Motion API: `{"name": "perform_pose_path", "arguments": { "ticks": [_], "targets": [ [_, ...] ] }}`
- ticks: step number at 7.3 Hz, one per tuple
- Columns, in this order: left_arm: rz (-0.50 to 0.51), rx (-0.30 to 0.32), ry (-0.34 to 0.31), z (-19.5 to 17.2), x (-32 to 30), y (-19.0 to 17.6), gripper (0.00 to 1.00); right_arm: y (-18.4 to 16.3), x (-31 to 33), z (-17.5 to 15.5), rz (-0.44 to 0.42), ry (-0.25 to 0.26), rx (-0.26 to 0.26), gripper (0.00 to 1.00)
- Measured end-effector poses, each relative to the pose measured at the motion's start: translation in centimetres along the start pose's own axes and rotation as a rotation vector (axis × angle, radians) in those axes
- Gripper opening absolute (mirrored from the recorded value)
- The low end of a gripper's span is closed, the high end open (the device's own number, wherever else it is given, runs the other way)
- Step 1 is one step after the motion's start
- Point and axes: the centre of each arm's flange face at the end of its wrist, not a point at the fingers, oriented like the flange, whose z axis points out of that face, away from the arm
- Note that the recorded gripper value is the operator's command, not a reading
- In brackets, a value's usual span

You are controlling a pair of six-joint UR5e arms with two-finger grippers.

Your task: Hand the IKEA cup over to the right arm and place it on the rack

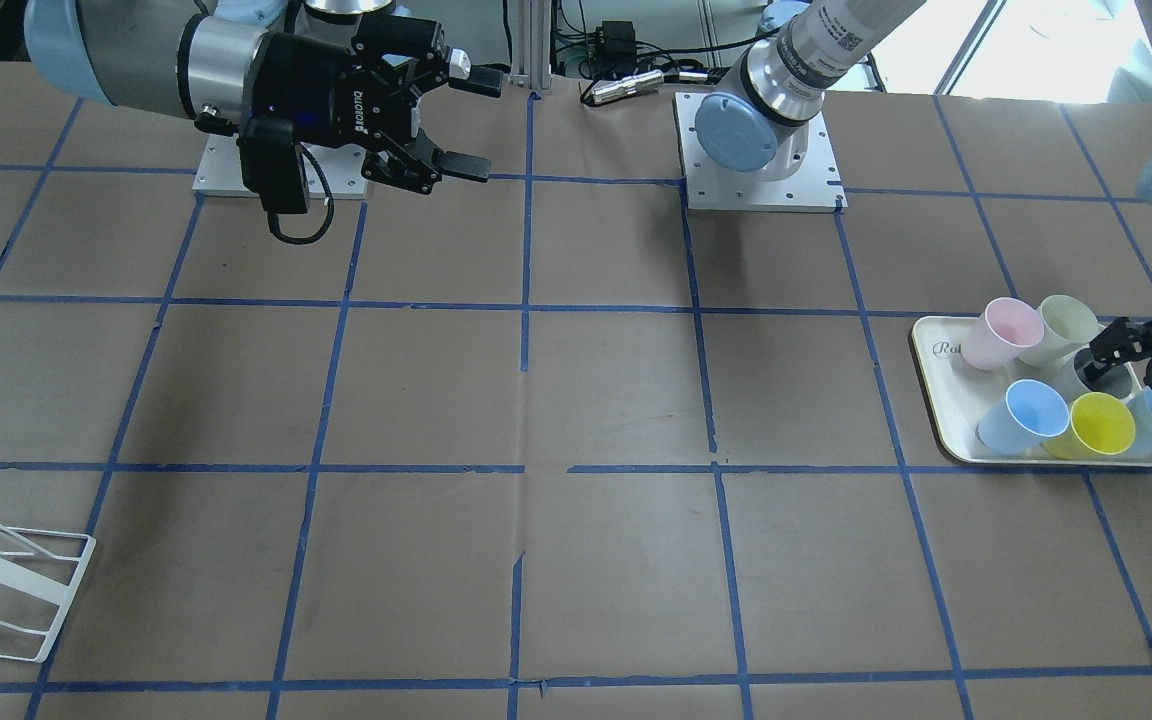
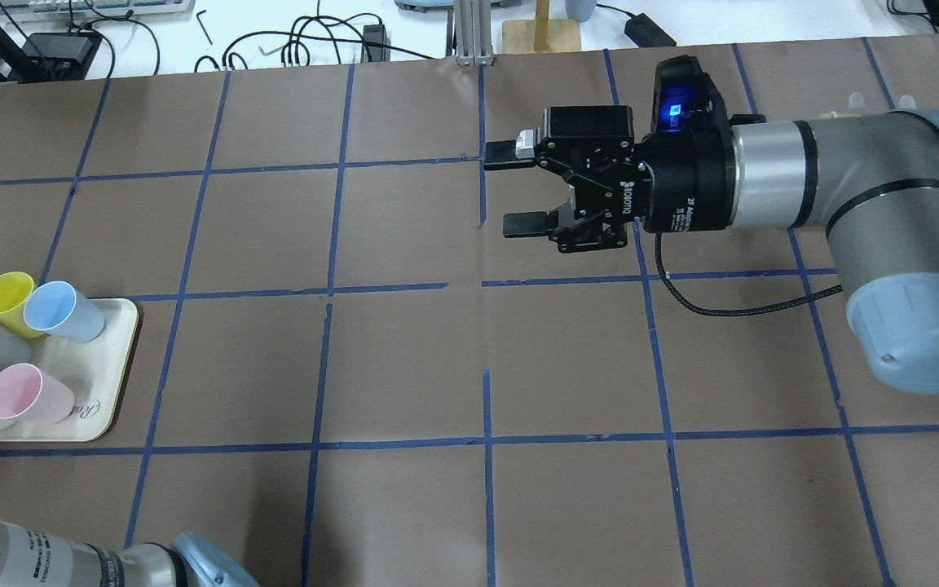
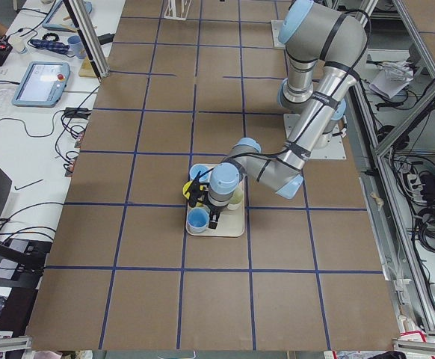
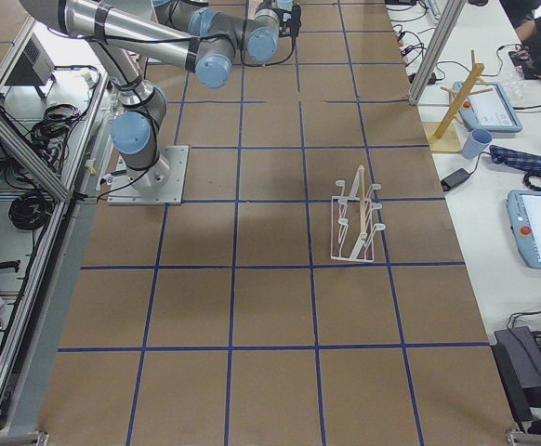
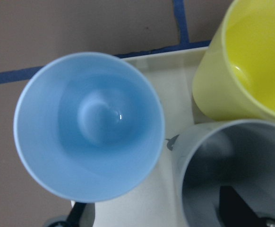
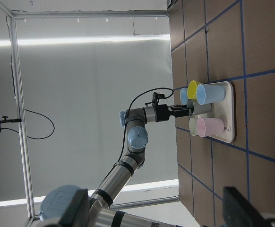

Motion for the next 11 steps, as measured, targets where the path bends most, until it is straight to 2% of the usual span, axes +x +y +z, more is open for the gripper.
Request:
{"name": "perform_pose_path", "arguments": {
  "ticks": [1, 2, 4, 5, 8, 11],
  "targets": [
    [-0.001, 0.001, -0.001, 0.0, 0.0, -0.1, 0.46, 0.0, 0.0, 0.0, 0.011, -0.001, 0.0, 1.0],
    [-0.001, 0.001, -0.003, -0.1, 0.0, -0.2, 0.36, 0.0, 0.0, 0.0, 0.018, -0.001, 0.0, 1.0],
    [0.003, 0.007, -0.013, -0.8, 0.1, -0.3, 0.32, 0.0, 0.0, 0.0, 0.022, 0.0, 0.0, 1.0],
    [0.006, 0.009, -0.015, -1.0, 0.1, -0.3, 0.23, 0.0, 0.0, 0.0, 0.022, 0.0, 0.0, 1.0],
    [0.013, 0.014, -0.022, -1.4, 0.0, -0.4, 0.2, 0.0, -0.1, 0.0, 0.022, -0.001, 0.001, 1.0],
    [0.026, 0.014, -0.026, -2.7, 0.5, -0.1, 0.08, 0.0, -0.1, -0.1, 0.022, -0.004, 0.002, 1.0]
  ]
}}
